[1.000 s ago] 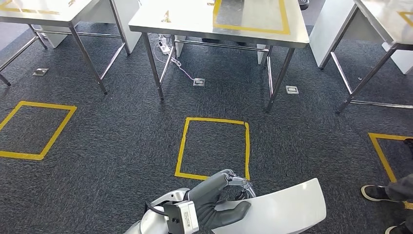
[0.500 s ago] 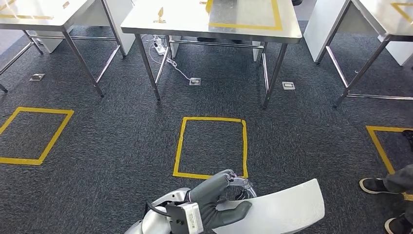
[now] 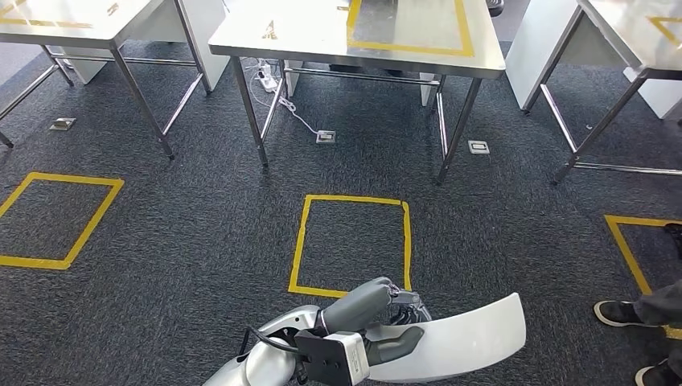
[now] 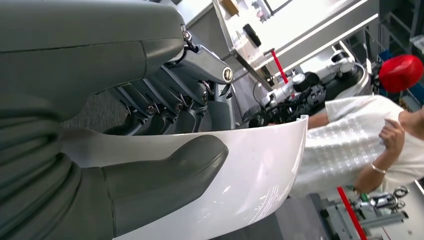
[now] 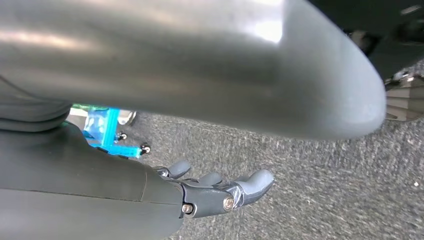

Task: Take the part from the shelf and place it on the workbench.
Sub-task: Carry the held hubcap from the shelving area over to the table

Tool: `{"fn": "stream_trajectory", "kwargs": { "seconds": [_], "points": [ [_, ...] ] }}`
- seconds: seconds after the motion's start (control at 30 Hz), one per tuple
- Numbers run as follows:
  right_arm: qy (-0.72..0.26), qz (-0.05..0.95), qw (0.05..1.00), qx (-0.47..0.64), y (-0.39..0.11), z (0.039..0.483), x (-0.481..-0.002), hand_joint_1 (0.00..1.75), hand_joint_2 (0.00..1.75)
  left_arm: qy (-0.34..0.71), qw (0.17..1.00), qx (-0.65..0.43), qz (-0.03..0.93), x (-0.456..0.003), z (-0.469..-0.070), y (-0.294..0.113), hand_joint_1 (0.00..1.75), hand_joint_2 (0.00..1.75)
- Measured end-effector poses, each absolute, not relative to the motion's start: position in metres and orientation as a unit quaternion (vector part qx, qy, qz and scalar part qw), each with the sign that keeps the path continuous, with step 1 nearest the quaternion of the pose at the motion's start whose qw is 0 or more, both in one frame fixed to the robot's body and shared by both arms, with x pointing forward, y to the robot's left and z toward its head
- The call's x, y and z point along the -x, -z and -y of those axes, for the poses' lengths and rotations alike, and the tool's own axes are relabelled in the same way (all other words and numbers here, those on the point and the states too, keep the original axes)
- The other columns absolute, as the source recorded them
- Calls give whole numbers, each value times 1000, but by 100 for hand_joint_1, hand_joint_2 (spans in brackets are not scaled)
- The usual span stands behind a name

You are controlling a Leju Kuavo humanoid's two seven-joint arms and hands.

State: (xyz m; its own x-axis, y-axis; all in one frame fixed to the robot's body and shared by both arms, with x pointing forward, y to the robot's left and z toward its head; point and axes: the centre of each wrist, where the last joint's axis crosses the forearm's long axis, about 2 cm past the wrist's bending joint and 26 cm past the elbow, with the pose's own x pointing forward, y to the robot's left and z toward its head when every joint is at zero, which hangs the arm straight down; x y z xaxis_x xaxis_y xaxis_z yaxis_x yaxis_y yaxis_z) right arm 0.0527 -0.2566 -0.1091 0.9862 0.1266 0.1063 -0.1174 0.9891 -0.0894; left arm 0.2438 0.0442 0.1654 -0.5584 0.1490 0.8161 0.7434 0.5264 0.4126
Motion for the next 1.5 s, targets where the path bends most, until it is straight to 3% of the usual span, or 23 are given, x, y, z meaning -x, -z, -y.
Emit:
{"fn": "stream_trajectory", "kwargs": {
  "seconds": [0.83, 1.5],
  "points": [
    [-48, 41, 997, 40, 110, 256, -44, 0, 0, 415, 384, 302, 768, -243, -41, -153, 175, 175],
    [-50, 57, 996, 40, 110, 257, -44, 0, 0, 376, 351, 321, 795, -247, -42, -180, 175, 175]
  ]
}}
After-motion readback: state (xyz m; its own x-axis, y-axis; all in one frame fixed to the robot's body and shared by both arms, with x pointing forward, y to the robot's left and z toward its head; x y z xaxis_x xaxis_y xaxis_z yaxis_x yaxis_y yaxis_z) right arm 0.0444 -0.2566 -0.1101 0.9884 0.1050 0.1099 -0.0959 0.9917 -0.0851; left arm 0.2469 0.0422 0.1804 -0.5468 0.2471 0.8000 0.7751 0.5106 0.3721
